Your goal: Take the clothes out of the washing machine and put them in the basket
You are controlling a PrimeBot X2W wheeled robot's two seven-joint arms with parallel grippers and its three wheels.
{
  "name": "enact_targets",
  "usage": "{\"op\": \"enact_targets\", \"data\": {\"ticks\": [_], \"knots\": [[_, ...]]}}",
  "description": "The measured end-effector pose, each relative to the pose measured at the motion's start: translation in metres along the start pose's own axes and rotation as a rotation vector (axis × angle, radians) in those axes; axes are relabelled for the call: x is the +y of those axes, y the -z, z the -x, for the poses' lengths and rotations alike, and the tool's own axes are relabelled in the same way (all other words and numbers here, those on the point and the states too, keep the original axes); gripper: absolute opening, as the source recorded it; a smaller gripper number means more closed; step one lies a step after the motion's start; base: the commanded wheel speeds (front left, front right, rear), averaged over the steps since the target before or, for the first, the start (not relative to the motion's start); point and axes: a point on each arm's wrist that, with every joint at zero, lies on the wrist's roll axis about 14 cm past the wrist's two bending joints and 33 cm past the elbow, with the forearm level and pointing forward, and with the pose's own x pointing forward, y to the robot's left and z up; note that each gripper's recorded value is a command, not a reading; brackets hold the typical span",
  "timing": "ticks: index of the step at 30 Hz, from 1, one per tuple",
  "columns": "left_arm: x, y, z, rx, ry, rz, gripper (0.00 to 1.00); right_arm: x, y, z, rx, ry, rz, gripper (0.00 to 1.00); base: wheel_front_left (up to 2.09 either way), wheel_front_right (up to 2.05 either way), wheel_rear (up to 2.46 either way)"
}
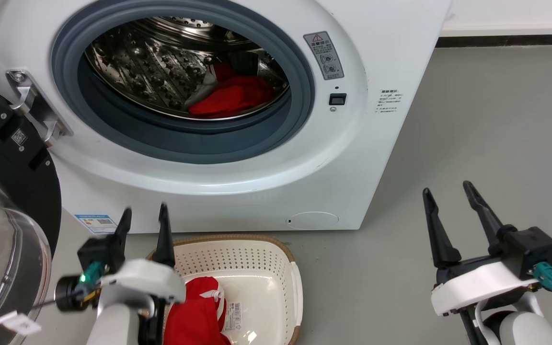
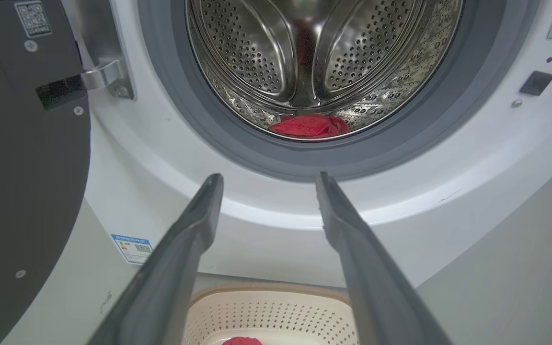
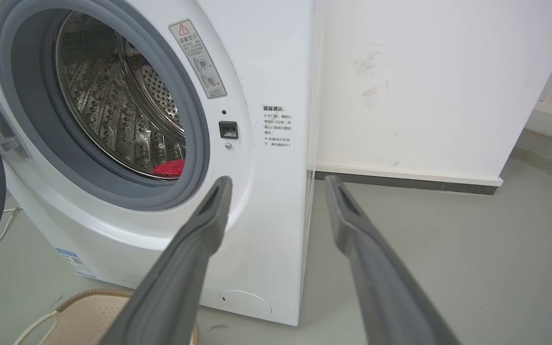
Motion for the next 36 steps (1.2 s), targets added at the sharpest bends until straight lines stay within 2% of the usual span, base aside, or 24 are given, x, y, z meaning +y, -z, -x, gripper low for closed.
{"op": "enact_targets", "data": {"ticks": [5,14,23,30,36], "knots": [[-0.016,-0.033,-0.027,-0.088,0.052,-0.003,1.0,-0.002,-0.004,-0.004,-0.009,0.004,0.004,1.0,0.0,0.0,0.0],[-0.035,-0.06,-0.106,-0.118,0.125,-0.048,1.0,-0.001,0.0,-0.022,-0.006,-0.009,0.003,1.0,0.0,0.0,0.0],[-0.039,-0.032,-0.195,0.007,0.153,-0.118,1.0,-0.015,0.029,-0.042,0.022,0.018,-0.034,1.0,0.0,0.0,0.0],[-0.039,0.02,-0.259,0.174,0.177,-0.191,1.0,-0.03,0.077,-0.047,0.099,0.058,-0.083,1.0,0.0,0.0,0.0],[-0.048,0.064,-0.297,0.319,0.202,-0.223,1.0,-0.041,0.115,-0.035,0.189,0.104,-0.113,1.0,0.0,0.0,0.0]]}}
